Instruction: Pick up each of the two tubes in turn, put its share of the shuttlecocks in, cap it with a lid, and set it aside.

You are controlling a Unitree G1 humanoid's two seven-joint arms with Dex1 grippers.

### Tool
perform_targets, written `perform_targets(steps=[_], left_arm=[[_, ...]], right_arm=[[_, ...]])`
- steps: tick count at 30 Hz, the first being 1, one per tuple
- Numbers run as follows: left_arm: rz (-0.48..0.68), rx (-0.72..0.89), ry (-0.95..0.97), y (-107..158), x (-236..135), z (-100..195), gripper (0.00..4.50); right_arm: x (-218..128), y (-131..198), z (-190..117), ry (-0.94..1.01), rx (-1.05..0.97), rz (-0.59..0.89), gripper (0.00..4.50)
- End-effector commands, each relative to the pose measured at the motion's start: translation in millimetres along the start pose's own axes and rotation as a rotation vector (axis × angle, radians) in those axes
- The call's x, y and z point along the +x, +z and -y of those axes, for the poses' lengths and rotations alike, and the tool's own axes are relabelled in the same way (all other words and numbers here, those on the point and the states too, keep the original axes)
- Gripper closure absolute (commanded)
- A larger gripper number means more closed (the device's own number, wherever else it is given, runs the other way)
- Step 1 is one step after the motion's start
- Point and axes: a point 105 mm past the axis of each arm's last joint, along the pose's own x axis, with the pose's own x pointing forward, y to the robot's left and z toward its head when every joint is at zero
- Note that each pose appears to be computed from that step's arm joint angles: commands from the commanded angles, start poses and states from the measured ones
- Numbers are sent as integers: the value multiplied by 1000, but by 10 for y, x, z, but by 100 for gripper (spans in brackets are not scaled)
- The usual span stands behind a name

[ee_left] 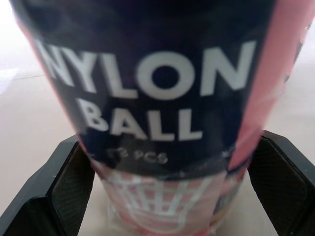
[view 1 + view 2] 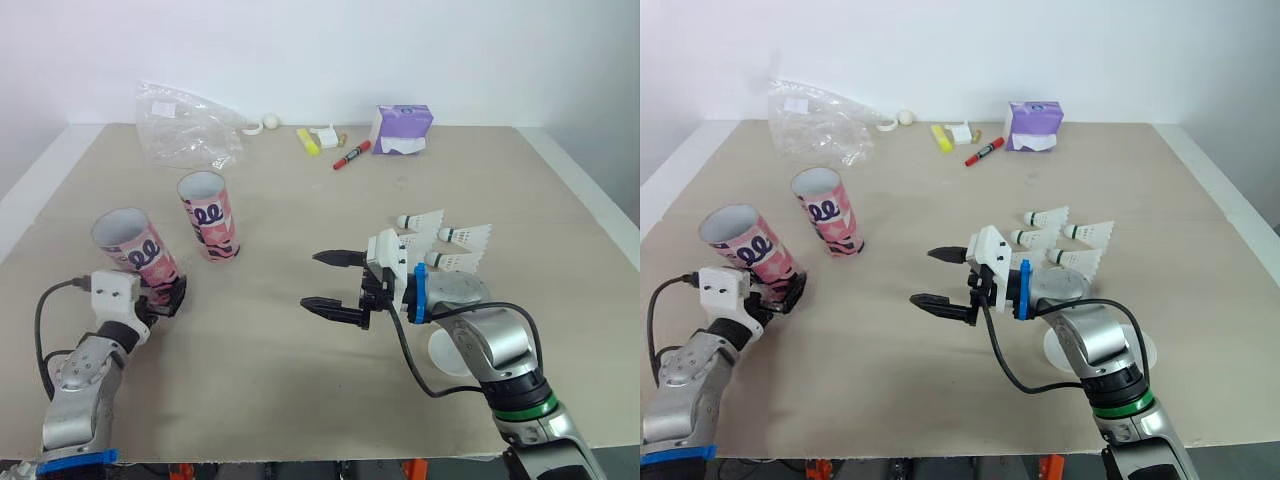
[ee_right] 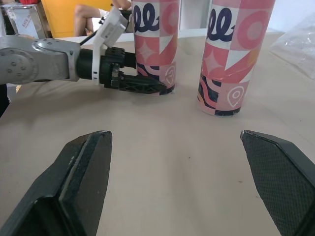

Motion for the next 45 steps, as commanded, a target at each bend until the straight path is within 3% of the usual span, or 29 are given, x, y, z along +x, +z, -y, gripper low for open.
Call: perform_targets(steps=[1,7,10,12,13,32,42,45], left_arm=[[34,34,-33,77,67,-6,0],[76,53,-63,146,185,-16,0],[74,44,-86,115,187,13,78],[75,47,-79,103,183,10,156],[77,45,-73,102,182,5,163],[53,112,-83,66,37,-80,163],[57,328,-468,269,-184,402,163],[56,375,-651,334,-173,698,163]], right_arm=[[-10,136,-16,-2,-51,26,2],[-28,144,-15,-9,-53,21,2],[-35,147,-14,-13,-54,18,0],[-42,147,-11,-16,-55,16,0],[-45,147,-9,-18,-56,14,0],[-73,166,-65,-8,-54,25,0],[-221,255,-192,-15,-54,48,0],[-296,264,-295,0,-60,37,0]])
